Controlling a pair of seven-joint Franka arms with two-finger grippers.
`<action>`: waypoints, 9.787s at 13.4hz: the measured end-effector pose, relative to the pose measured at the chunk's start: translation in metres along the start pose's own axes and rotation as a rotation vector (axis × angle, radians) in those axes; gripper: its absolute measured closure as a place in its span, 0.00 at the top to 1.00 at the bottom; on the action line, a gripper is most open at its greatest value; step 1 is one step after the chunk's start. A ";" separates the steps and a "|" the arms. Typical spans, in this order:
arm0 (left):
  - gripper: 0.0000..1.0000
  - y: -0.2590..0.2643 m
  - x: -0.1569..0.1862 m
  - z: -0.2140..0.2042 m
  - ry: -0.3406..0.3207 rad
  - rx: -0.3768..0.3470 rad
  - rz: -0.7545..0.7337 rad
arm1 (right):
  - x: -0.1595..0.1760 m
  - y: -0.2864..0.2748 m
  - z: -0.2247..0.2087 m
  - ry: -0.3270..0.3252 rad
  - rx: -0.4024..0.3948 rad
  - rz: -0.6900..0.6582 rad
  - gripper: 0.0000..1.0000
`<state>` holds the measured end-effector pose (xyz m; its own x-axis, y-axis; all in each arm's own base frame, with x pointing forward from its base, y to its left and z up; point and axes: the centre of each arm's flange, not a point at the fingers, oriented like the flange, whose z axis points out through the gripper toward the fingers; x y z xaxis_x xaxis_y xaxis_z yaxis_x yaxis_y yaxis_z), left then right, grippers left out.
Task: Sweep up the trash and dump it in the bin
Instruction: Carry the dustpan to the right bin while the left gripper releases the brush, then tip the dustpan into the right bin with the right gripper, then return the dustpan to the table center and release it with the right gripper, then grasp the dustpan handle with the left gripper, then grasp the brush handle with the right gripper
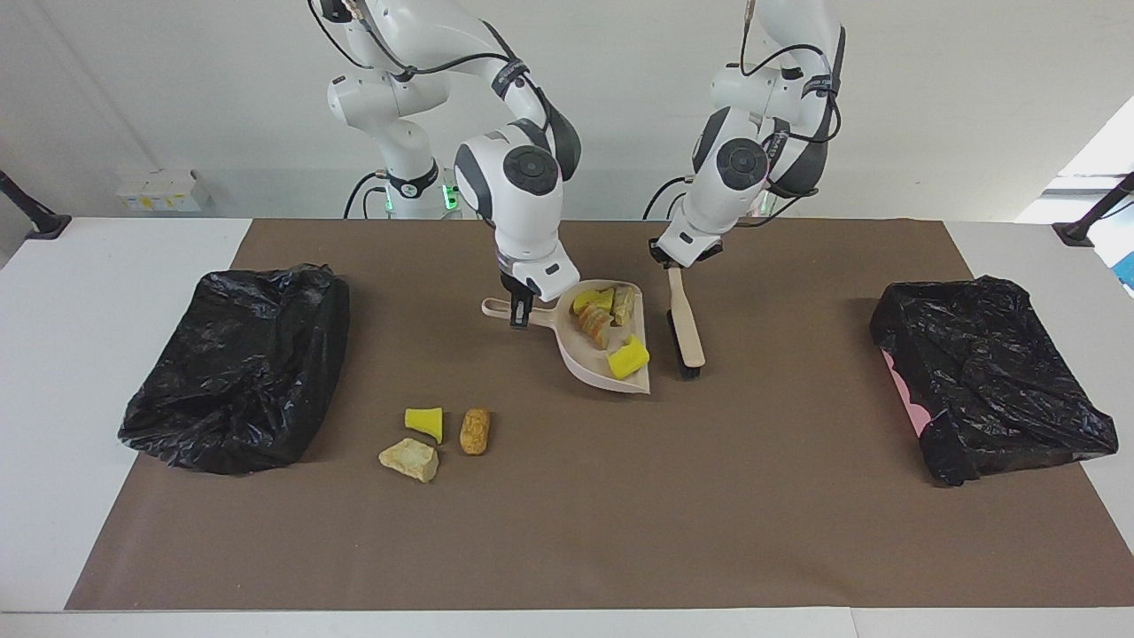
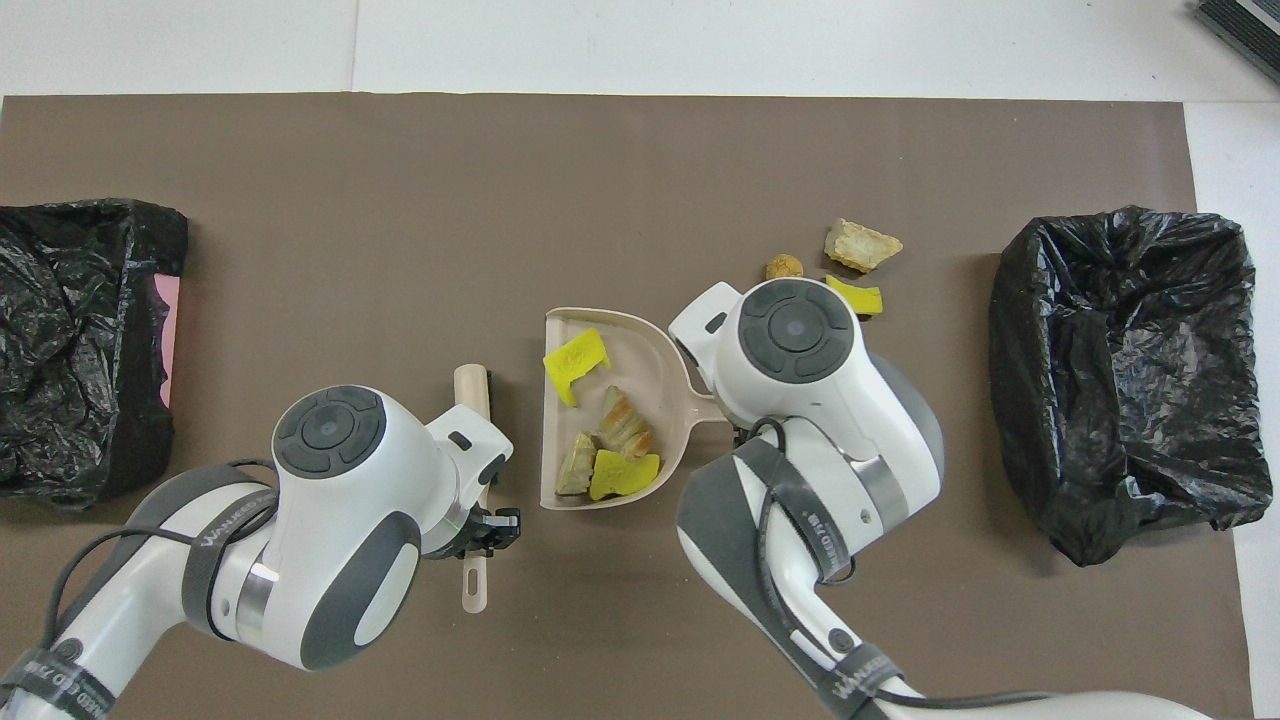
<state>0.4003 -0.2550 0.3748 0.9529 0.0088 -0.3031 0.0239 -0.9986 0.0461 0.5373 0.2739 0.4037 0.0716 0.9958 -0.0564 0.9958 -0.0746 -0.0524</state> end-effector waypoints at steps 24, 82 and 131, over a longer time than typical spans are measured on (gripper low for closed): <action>0.26 0.086 -0.217 0.103 0.137 0.047 -0.002 | -0.571 0.040 -0.086 -0.183 0.042 -0.004 0.33; 1.00 -0.211 0.031 -0.353 0.328 0.094 0.186 | 0.127 0.003 0.028 0.106 0.152 1.513 0.33; 0.37 0.134 0.092 -0.004 0.316 0.067 0.092 | 0.106 -0.228 0.077 -0.268 0.157 1.720 0.26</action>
<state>0.4927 -0.3883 0.3568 0.9971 -0.0761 0.0098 -0.0761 -0.9971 -0.0061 0.3140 0.3921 0.3330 0.9220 -0.2507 -0.2950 -0.2137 -0.9650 0.1521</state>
